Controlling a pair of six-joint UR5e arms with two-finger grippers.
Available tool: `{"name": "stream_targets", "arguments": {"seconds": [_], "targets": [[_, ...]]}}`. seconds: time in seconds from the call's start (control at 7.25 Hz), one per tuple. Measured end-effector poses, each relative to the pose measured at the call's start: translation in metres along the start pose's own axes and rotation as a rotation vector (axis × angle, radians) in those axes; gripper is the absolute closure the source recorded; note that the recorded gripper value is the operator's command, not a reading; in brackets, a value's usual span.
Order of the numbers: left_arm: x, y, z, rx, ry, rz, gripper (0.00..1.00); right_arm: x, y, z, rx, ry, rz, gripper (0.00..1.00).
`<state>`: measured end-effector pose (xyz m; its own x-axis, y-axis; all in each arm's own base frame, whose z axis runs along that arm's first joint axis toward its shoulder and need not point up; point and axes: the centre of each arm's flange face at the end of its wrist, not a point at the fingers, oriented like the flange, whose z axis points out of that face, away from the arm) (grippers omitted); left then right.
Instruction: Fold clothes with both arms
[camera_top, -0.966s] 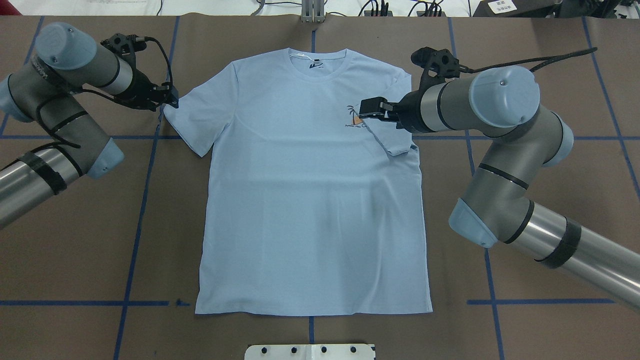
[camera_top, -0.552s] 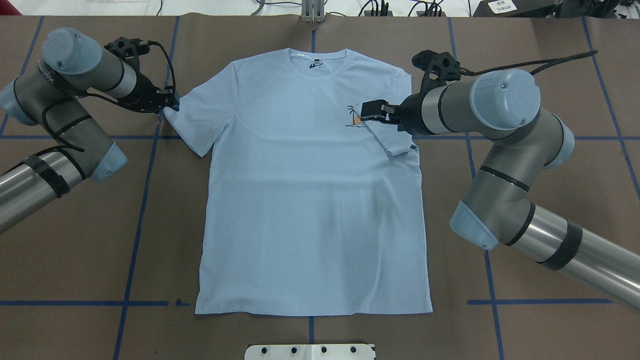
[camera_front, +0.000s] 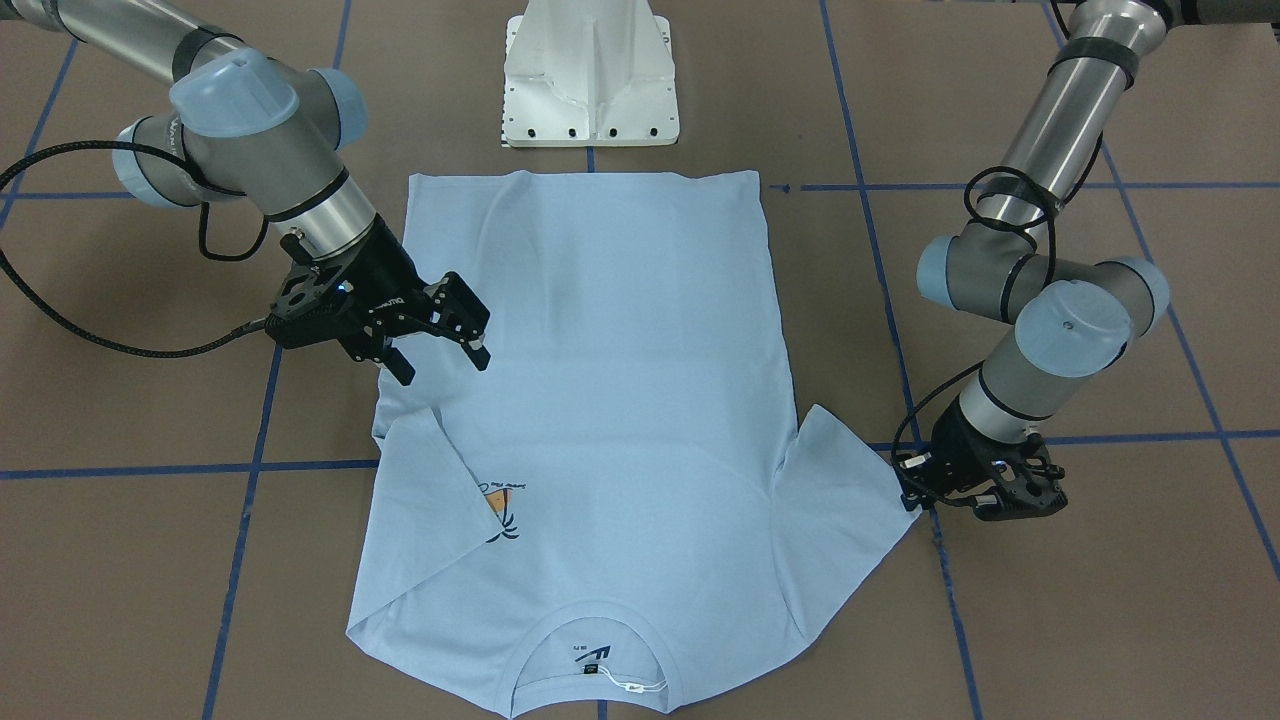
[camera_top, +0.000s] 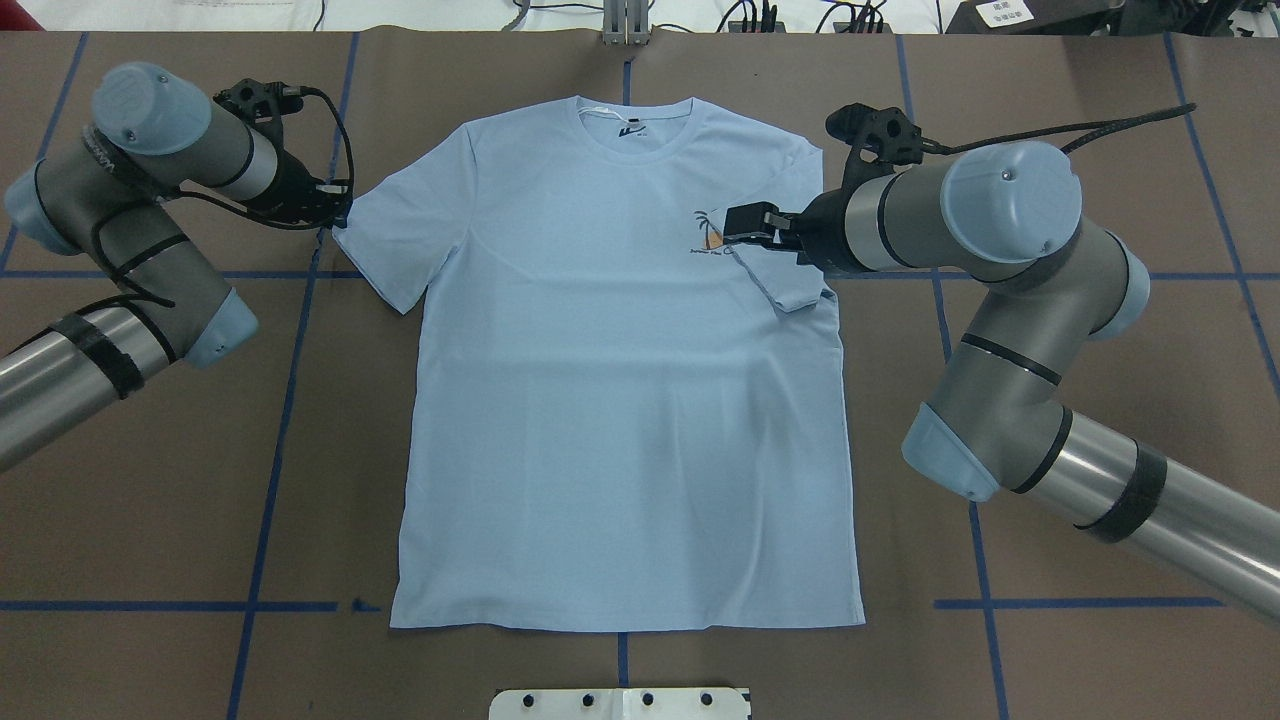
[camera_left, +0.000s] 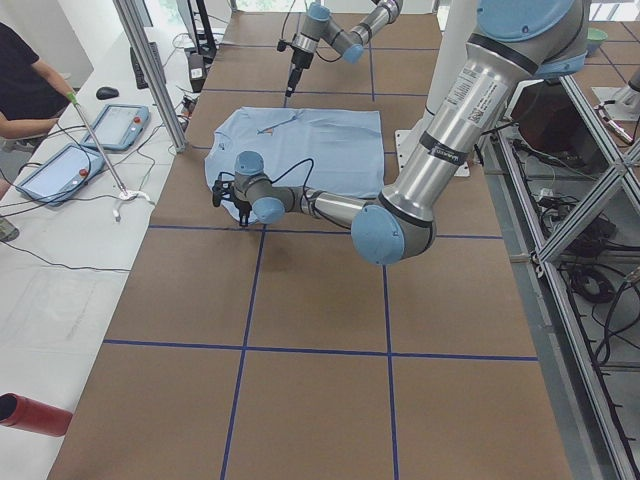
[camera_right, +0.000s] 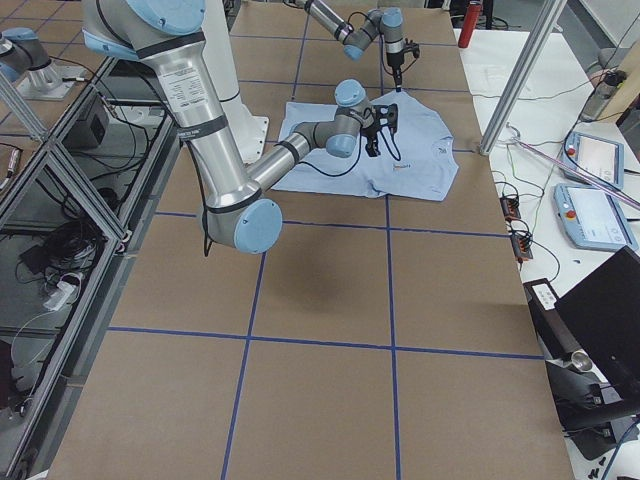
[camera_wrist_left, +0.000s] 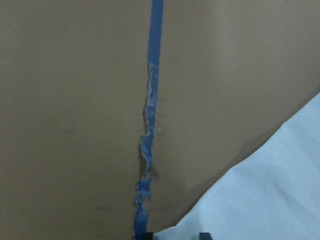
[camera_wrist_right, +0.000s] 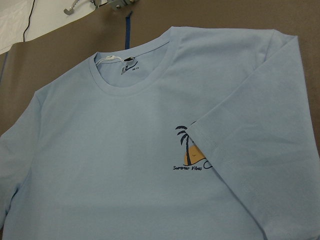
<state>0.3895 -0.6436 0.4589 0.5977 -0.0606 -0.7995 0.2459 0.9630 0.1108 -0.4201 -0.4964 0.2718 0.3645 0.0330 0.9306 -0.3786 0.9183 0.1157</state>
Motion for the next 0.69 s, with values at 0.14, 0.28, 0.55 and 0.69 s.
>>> {"name": "stream_targets", "arguments": {"seconds": [0.14,0.28,0.55,0.69], "targets": [[0.007,-0.002,-0.003,0.0,0.006,0.0,1.0,0.0,0.0,0.0,0.0,0.0,-0.001,0.0],[0.021,-0.005,-0.009,-0.006,0.017,-0.004,1.0,0.0,0.0,0.0,0.0,-0.001,-0.001,0.0],[0.085,-0.01,-0.036,-0.023,0.057,-0.073,1.0,-0.001,0.001,0.0,-0.002,-0.002,-0.002,0.0],[0.132,-0.004,-0.042,-0.042,0.076,-0.116,1.0,0.0,0.001,0.0,-0.003,-0.001,-0.002,0.0]]}}
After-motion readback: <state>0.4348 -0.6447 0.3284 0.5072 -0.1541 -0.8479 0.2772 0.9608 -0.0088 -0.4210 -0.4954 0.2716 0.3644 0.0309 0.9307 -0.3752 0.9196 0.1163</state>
